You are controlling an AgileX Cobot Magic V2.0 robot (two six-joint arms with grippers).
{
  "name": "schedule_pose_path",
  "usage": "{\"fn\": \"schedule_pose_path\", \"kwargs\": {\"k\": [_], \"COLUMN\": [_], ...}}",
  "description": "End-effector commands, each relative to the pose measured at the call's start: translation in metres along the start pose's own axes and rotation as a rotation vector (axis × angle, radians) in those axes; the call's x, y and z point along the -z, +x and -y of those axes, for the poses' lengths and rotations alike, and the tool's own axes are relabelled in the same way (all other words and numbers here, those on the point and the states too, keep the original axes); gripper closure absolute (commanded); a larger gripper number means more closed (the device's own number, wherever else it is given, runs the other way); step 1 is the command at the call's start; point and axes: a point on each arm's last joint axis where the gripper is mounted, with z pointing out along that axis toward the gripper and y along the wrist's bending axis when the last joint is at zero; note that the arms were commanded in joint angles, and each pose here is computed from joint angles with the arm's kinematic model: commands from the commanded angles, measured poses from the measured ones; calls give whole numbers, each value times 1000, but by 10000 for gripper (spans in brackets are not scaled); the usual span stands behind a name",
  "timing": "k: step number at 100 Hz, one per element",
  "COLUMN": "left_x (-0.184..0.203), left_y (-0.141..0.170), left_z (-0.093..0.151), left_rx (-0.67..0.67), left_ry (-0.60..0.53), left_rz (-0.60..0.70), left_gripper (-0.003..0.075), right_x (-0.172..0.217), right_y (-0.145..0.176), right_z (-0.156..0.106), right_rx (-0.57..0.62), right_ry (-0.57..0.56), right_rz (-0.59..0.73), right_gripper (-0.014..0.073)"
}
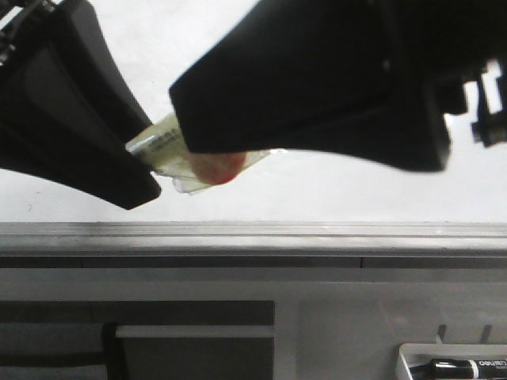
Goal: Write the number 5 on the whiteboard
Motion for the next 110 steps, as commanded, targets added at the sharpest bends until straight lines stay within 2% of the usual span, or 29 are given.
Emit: {"fn": "schedule_pose_path", "kwargs": {"k": [1,16,47,50,60,69,74,86,93,99,110], "left_x": [8,8,8,8,8,13,16,29,42,57,91], "left_y": [-12,-13,-13,-13,-14,-17,-17,-17,-15,-12,-7], "left_z": [-6,-5,-4,-4,-6,-9,-11,-13,-14,-13,-11], "left_rx": [14,32,39,39,63,71,102,191,229,262,367], "left_ry": [-52,-45,-33,-33,-52,-90,-115,-156,-182,-218,-314], "left_rz": [84,94,93,93,107,135,154,193,211,238,324], "left_gripper": [741,741,741,741,731,640,557,293,193,185,255], "right_x": [0,-1,-1,-1,-1,-1,-1,-1,-1,-1,0], "right_y": [-20,-20,-21,-21,-20,-19,-18,-16,-14,-14,-24], "right_z": [-1,-2,-2,-2,-2,-2,-1,-1,-1,-1,0], "right_rx": [21,11,11,11,11,11,11,11,11,11,36], "right_ry": [-8,-9,-9,-9,-9,-8,-8,-7,-7,-5,5], "right_rz": [126,130,140,139,130,117,108,84,64,30,-70], "right_gripper": [208,231,638,664,664,664,664,664,663,663,650]}}
